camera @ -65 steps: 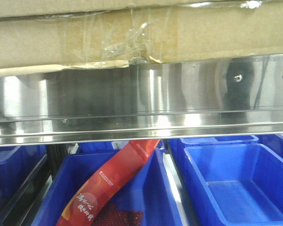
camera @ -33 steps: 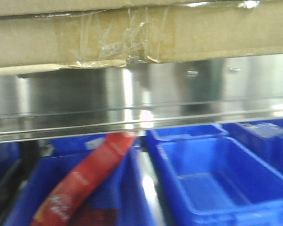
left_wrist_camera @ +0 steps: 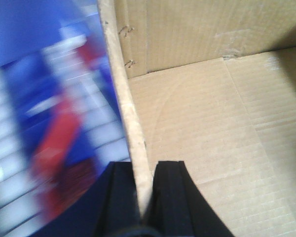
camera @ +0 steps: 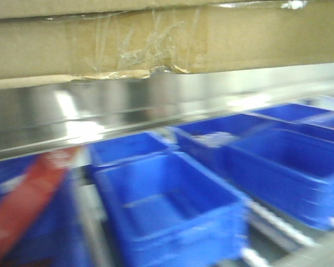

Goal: Grab carton from right shelf to conveyor
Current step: 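Hold the carton and drive the base away from the shelf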

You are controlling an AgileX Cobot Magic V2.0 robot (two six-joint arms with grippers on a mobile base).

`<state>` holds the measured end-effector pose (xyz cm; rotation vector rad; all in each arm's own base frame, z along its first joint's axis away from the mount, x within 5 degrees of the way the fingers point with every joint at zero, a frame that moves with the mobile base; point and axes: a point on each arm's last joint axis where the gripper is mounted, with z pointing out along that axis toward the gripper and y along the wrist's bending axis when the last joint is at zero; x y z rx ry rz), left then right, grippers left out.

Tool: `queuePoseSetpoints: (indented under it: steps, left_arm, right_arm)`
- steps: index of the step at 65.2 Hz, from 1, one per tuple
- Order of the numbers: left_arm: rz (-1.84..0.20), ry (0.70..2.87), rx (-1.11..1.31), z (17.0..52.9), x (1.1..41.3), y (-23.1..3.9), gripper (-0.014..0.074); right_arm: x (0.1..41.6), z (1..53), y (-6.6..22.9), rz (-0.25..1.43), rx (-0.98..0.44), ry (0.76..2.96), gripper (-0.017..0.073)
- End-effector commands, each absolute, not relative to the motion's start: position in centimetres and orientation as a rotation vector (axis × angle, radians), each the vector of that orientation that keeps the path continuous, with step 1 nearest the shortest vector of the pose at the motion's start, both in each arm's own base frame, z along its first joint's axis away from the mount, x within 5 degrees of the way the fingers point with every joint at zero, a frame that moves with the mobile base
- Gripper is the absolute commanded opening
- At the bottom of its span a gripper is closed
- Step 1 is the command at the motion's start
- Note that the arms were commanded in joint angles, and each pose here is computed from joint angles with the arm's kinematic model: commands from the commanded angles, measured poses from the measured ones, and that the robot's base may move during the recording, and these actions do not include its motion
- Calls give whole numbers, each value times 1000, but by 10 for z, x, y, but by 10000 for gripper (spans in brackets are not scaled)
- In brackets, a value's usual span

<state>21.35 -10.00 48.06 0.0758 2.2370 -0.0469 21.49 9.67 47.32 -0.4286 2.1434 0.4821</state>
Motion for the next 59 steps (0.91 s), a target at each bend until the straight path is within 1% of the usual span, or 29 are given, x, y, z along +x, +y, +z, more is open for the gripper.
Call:
queuePoseSetpoints:
  steps: [1,59]
  left_arm:
    - [-53,2220,92,483,211,-100,-13]
    - [-46,2217,91,483,211,-100,-13]
  right_arm:
    - [213,484,97,510,-407,2056,-69]
    - [213,484,97,510,-407,2056,-69]
